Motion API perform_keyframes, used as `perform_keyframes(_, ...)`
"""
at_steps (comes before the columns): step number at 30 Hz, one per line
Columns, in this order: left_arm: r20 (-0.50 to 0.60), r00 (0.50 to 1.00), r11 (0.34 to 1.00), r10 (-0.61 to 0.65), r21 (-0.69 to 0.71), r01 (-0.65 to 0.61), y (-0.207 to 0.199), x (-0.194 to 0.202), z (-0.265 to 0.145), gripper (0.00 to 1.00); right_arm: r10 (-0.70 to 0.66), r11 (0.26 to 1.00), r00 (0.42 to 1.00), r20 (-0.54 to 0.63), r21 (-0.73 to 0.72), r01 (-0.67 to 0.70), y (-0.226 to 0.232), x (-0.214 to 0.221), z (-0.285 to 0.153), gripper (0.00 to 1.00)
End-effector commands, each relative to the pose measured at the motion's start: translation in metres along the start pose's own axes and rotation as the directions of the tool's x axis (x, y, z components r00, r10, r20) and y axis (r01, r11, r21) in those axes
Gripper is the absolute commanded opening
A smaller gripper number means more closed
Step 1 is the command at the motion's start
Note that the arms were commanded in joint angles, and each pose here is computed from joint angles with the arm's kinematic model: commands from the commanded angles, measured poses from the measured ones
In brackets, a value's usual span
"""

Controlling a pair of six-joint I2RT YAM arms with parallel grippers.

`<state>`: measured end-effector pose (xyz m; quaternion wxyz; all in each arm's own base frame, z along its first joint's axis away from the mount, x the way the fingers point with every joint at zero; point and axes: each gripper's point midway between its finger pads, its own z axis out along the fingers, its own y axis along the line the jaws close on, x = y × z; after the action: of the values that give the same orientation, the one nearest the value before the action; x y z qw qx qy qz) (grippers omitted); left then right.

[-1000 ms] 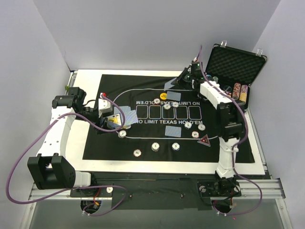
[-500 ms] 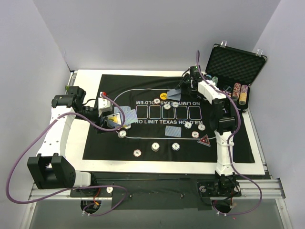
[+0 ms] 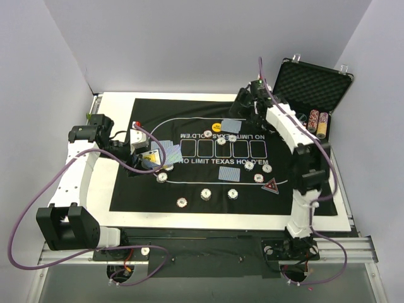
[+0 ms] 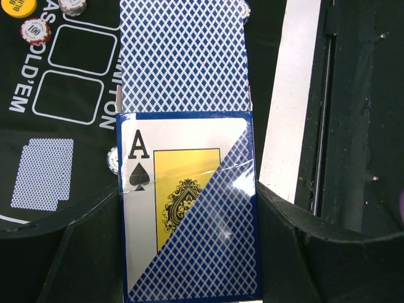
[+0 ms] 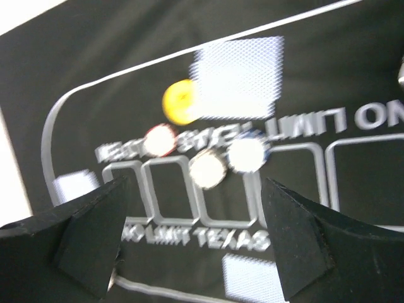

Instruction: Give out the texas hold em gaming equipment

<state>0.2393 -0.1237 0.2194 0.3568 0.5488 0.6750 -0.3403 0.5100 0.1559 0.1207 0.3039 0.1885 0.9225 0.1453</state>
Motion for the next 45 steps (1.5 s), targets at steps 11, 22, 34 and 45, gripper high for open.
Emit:
perform_keyframes(11,0.03,0.988,0.985,-0.151,0.092,0.148,-0.044,-0.011,-0.007,0.0,-0.313,0.708,0.949,-0.034,-0.675,0.209,0.185,0.155,-0.22,0.98)
perform_keyframes(22,0.029,0.989,0.986,-0.147,0.088,0.144,-0.044,-0.012,-0.008,0.0,-0.415,0.669,0.901,-0.126,-0.713,0.208,0.206,0.221,-0.208,0.99)
perform_keyframes(34,0.03,0.989,0.986,-0.148,0.085,0.145,-0.042,-0.013,-0.008,0.0,-0.369,0.675,0.913,-0.175,-0.726,0.134,0.204,0.236,-0.207,0.51)
perform_keyframes(45,0.034,0.988,0.986,-0.148,0.084,0.144,-0.042,-0.014,-0.008,0.0,-0.33,0.68,0.931,-0.158,-0.724,0.118,0.193,0.223,-0.216,0.39)
